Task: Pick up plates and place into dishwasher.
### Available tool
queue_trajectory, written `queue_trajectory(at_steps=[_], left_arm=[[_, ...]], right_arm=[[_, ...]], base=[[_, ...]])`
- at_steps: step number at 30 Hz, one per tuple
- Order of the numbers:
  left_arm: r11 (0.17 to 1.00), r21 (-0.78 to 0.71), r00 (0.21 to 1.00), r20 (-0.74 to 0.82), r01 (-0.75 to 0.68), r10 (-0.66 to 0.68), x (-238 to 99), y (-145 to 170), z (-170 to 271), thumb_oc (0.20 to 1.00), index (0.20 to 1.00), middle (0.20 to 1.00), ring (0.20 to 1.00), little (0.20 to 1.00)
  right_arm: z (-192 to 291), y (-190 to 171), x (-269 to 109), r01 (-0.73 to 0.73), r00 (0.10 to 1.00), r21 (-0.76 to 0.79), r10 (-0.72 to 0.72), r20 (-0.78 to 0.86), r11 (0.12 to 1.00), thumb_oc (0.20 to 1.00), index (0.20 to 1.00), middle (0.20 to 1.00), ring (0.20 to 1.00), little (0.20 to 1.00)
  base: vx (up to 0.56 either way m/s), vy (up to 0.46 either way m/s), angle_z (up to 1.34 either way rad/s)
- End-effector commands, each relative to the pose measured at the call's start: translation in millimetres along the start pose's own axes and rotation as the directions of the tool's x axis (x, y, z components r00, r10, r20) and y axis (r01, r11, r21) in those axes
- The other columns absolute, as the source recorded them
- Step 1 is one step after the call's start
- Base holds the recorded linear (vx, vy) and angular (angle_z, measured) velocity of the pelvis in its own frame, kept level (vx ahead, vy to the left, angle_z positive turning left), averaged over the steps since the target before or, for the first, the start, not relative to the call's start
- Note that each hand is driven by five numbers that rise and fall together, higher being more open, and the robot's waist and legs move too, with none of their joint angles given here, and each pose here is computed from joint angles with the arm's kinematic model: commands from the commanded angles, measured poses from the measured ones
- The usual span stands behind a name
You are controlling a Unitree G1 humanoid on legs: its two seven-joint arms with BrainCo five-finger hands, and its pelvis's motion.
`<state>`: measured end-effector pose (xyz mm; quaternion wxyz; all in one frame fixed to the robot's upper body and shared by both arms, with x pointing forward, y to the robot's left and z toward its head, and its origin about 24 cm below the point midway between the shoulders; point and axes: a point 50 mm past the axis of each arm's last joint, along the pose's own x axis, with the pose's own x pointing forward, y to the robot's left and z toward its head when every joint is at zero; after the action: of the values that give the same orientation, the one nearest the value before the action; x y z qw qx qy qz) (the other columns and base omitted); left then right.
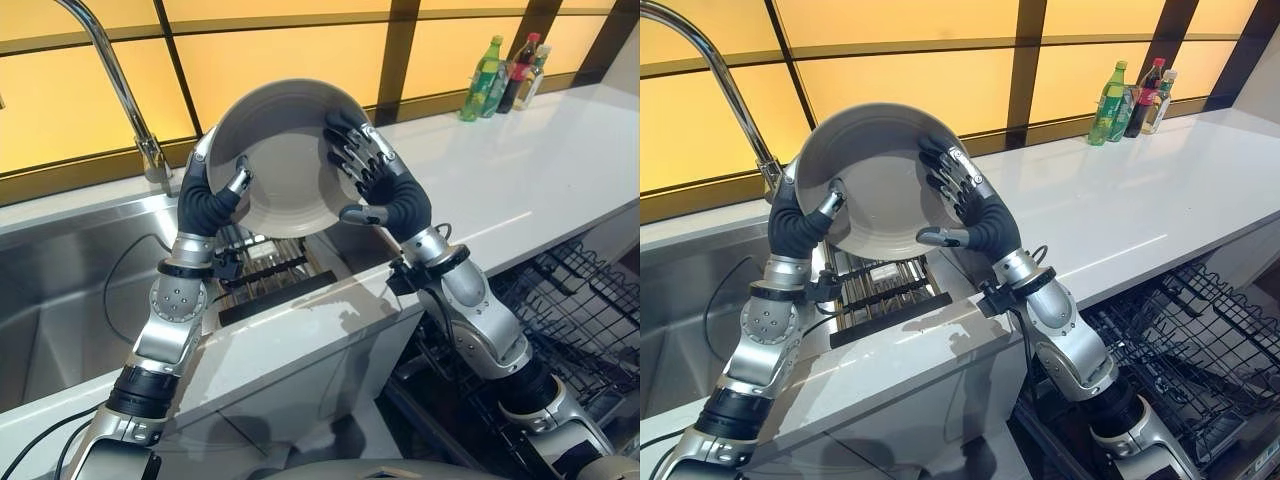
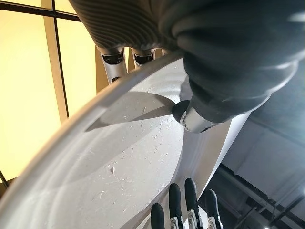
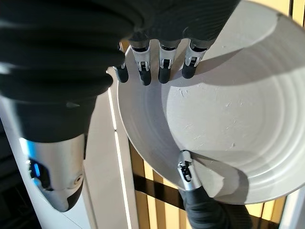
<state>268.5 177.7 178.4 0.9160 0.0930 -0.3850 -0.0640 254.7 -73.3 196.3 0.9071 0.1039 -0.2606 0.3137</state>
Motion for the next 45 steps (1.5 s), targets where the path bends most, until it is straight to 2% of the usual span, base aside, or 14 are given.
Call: queue_trajectory(at_steps=[1,7,11,16,21,27,32,35,38,45], left_arm=[[0.996,0.026,0.979,0.181,0.089,-0.092,30,-18,26,0.200,0.200,0.200,0.200,0.200],[0.996,0.035,0.980,0.179,0.087,-0.091,31,-18,25,0.200,0.200,0.200,0.200,0.200],[0.997,0.041,0.983,0.166,0.069,-0.075,30,-12,24,0.200,0.200,0.200,0.200,0.200],[0.998,0.056,0.988,0.149,0.037,-0.045,28,-5,22,0.200,0.200,0.200,0.200,0.200],[0.997,0.083,0.991,0.133,-0.009,-0.002,23,6,18,0.200,0.200,0.200,0.200,0.200],[0.988,0.138,0.991,0.122,-0.069,0.052,18,24,19,0.200,0.200,0.200,0.200,0.200],[0.978,0.185,0.990,0.116,-0.099,0.078,15,38,19,0.200,0.200,0.200,0.200,0.200],[0.975,0.195,0.989,0.120,-0.110,0.088,14,45,22,0.200,0.200,0.200,0.200,0.200],[0.974,0.199,0.989,0.126,-0.107,0.083,14,45,24,0.200,0.200,0.200,0.200,0.200],[0.971,0.232,0.984,0.177,-0.051,0.010,23,29,25,0.200,0.200,0.200,0.200,0.200]], right_arm=[[15,10,18,-0.021,0.997,0.047,0.017,0.080,0.999,1.000,1.000,1.000,1.000,1.000],[1,14,22,-0.021,1.000,0.169,0.021,0.006,0.985,1.000,1.000,1.000,1.000,1.000],[5,6,20,0.044,0.998,0.112,-0.049,0.038,0.993,1.000,1.000,1.000,1.000,1.000],[26,-4,20,0.119,0.981,-0.031,-0.112,0.161,0.992,1.000,1.000,1.000,1.000,1.000],[61,-24,15,0.260,0.913,-0.116,-0.205,0.354,0.959,1.000,1.000,1.000,1.000,1.000],[88,-51,-9,0.429,0.829,-0.227,-0.281,0.484,0.874,1.000,1.000,1.000,1.000,1.000],[100,-77,-28,0.577,0.734,-0.192,-0.400,0.548,0.794,1.000,1.000,1.000,1.000,1.000],[100,-87,-38,0.617,0.711,-0.162,-0.457,0.534,0.770,1.000,1.000,1.000,1.000,1.000],[93,-88,-42,0.598,0.738,-0.160,-0.462,0.492,0.785,1.000,1.000,1.000,1.000,1.000],[58,-80,-19,0.482,0.856,-0.184,-0.415,0.307,0.857,1.000,1.000,1.000,1.000,1.000]], base=[[0.00,0.000,0.00],[0.00,0.000,0.00],[0.01,0.003,0.00],[0.00,0.000,0.00],[0.00,0.000,0.00],[-0.01,-0.003,-0.02],[-0.01,-0.018,-0.08],[-0.01,-0.008,-0.06],[0.00,0.000,0.00],[0.01,0.001,0.00]])
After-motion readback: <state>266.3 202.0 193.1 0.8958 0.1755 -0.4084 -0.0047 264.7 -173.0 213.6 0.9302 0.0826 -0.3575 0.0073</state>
